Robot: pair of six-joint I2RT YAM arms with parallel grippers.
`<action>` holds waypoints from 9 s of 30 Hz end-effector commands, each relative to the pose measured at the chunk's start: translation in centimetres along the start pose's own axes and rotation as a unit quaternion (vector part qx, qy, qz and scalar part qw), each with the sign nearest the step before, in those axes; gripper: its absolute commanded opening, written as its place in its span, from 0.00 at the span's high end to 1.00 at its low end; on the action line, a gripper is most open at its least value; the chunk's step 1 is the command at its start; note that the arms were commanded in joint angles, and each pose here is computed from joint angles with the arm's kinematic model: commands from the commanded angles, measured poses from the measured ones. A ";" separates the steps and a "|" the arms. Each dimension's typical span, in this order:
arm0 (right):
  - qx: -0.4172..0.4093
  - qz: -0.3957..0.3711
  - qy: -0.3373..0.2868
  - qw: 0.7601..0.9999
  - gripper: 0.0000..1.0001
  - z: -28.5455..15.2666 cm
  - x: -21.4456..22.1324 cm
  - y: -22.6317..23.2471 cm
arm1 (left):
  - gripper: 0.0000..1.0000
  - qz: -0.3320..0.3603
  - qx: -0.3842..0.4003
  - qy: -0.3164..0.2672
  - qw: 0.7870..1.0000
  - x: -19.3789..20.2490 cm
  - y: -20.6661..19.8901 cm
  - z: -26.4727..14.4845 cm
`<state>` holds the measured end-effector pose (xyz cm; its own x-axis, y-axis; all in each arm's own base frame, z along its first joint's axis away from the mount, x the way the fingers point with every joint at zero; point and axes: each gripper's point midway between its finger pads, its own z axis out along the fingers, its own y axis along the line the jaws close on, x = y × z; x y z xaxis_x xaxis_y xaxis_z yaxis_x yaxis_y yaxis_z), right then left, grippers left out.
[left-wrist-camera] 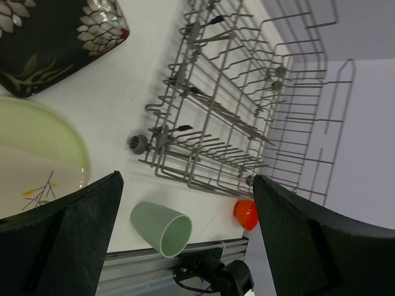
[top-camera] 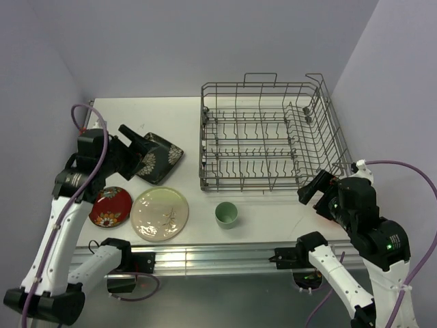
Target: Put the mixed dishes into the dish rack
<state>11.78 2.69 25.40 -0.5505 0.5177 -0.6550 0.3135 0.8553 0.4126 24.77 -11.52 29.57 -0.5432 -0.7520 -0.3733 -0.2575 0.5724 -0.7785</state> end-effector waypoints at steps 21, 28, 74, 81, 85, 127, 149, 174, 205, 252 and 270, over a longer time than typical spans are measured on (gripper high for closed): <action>0.232 0.099 -0.008 0.968 0.00 3.9 2.3 -7.5 | 0.08 0.083 -0.015 0.036 0.996 -1.2 -2.7 4.0; 0.281 0.119 0.019 0.952 0.00 5.0 3.8 -9.2 | 0.09 0.100 -0.022 0.044 0.994 -1.0 -2.3 4.3; 0.469 0.342 0.010 0.814 0.03 9.1 3.5 -17.7 | 0.05 0.110 -0.178 0.101 0.973 -9.4 -2.3 9.8; 0.479 0.345 0.000 0.807 0.04 12.1 2.4 -19.2 | 0.05 0.110 -0.167 0.097 0.975 -10.0 -2.5 10.8; 0.490 0.348 0.004 0.799 0.04 12.4 2.6 -19.6 | 0.05 0.104 -0.168 0.098 0.975 -9.9 -2.2 11.3; 0.535 0.403 0.019 0.743 1.00 8.2 7.2 -18.6 | 0.08 0.097 -0.180 0.119 0.972 -9.3 -1.8 9.6; 0.325 0.242 0.116 0.907 1.00 4.2 6.2 -11.2 | 0.12 0.087 -0.162 0.138 0.973 -4.8 -3.3 7.1; -0.040 0.021 0.098 0.994 1.00 7.1 -7.8 10.2 | 0.22 0.164 0.092 0.220 0.957 2.9 -16.5 2.3; -0.221 -0.173 0.198 0.939 1.00 9.0 -3.9 26.2 | 0.16 0.105 0.147 0.324 0.929 9.3 -16.7 2.8; -0.125 -0.335 0.068 0.932 0.00 7.5 -5.7 23.8 | 1.00 0.208 -0.036 0.388 0.897 12.5 -9.5 4.5; -0.318 -0.540 0.017 0.779 0.01 -4.2 4.6 26.2 | 1.00 0.206 -0.044 0.478 0.853 16.7 -5.5 0.1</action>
<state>14.64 27.19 36.37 -0.3280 -0.4533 -0.8288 -0.7684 0.6384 -0.0451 19.80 -27.66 25.52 -0.9992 0.0393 0.0118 0.0259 0.8264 -0.5625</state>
